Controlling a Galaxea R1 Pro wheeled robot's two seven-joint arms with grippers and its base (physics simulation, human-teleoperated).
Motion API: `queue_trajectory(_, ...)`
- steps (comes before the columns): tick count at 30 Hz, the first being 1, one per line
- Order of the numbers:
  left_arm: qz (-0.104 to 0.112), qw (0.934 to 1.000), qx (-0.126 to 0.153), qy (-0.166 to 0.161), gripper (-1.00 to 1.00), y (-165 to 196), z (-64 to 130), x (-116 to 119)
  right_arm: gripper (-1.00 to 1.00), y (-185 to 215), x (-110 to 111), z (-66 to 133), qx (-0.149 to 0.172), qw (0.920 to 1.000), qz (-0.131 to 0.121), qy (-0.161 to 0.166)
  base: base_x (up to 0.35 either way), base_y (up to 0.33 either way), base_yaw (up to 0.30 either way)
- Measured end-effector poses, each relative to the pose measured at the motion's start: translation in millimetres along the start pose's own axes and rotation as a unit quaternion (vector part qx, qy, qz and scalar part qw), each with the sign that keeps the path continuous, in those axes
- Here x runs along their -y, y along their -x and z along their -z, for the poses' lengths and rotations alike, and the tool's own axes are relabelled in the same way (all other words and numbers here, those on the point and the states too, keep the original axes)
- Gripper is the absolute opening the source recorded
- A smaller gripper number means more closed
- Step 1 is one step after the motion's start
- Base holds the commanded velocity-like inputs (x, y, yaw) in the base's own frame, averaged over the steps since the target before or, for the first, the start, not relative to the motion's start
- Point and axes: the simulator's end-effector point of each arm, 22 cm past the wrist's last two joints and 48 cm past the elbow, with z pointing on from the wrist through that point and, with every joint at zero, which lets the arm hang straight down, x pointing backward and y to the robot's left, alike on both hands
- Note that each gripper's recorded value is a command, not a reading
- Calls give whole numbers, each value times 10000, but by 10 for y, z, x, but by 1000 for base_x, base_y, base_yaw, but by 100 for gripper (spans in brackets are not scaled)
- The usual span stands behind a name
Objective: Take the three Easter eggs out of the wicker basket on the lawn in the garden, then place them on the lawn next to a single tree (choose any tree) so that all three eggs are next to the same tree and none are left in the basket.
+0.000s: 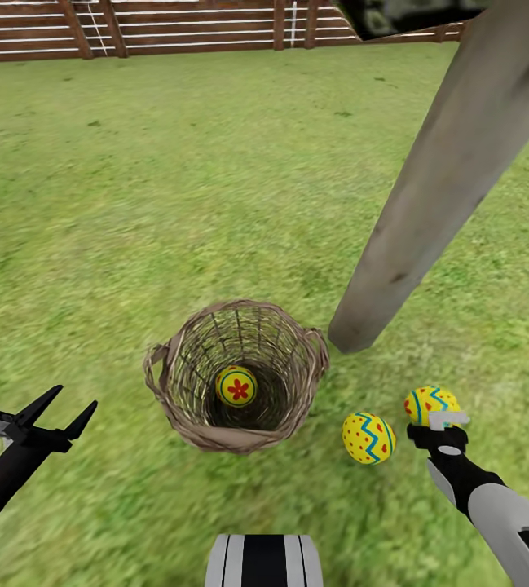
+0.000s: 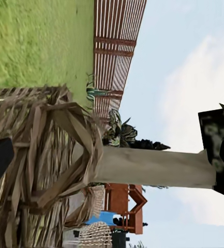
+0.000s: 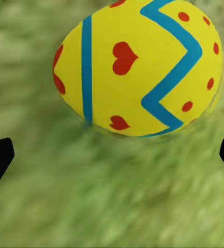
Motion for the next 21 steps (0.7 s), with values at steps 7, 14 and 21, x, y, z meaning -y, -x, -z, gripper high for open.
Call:
queue_trajectory(7, -76, 9999, -35, -136, 100, -6, -23, 168, 100, 89, 26, 62, -426, 9990, 5, 144, 0, 0, 0)
queue_trajectory(14, -139, 9995, -57, -261, 100, -20, -41, 319, 100, 195, 151, 249, -1453, 9835, -13, 1080, 0, 0, 0)
queue_trajectory(21, -208, 9990, -66, -380, 100, -20, -46, 471, 100, 328, 280, 754, -1983, 9348, -576, 2889, 0, 0, 0)
